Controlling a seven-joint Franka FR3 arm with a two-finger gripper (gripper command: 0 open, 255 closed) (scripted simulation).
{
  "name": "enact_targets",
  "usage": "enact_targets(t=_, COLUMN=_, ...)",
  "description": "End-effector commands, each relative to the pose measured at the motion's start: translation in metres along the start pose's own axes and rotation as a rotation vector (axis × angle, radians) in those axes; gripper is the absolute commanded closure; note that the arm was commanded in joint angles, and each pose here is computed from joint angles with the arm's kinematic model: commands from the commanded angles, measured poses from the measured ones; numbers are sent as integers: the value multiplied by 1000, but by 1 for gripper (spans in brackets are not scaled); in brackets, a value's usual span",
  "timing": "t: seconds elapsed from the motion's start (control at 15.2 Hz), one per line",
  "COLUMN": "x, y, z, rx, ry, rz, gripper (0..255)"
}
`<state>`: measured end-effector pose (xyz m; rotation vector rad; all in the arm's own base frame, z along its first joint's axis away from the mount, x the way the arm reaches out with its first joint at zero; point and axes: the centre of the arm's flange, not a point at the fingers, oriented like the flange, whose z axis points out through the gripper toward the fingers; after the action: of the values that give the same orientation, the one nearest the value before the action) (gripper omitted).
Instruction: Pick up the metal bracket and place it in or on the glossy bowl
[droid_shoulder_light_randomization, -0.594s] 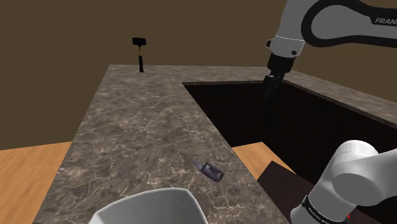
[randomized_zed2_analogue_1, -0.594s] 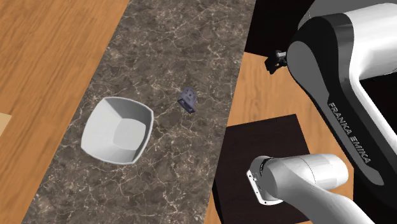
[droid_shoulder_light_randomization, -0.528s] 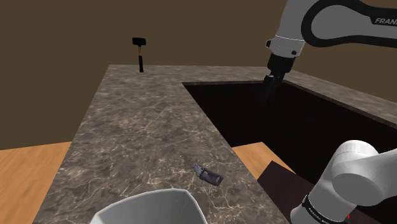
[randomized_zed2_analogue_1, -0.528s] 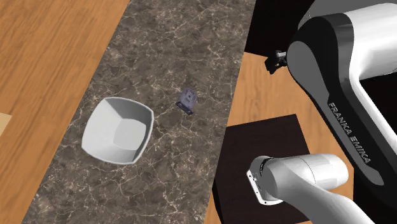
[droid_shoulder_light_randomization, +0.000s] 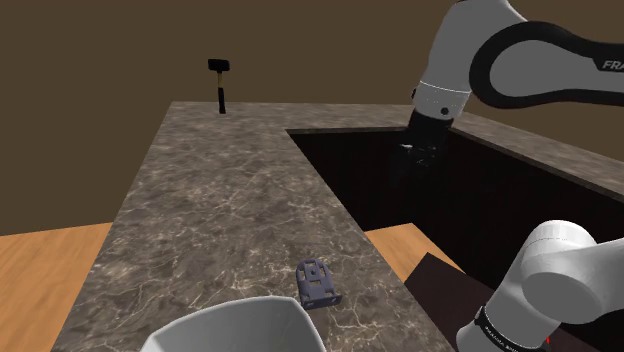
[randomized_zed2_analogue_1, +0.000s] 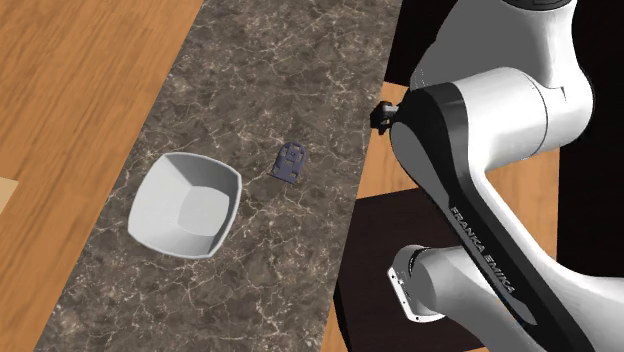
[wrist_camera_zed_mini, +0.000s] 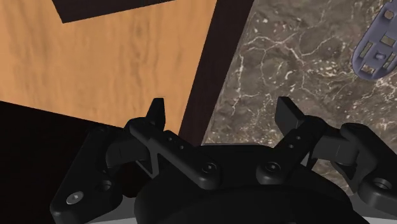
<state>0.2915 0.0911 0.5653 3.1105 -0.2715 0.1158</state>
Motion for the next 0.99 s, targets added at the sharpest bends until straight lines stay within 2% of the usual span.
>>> enact_targets(t=0.0, x=-1, y=-20, z=13, rx=20, ry=-1, rz=71, gripper=0)
enact_targets(t=0.46, x=-7, y=-95, z=50, rx=83, ry=-3, rz=298, gripper=0)
enact_targets(t=0.92, x=4, y=-171, z=83, rx=147, ry=-6, rz=525, gripper=0)
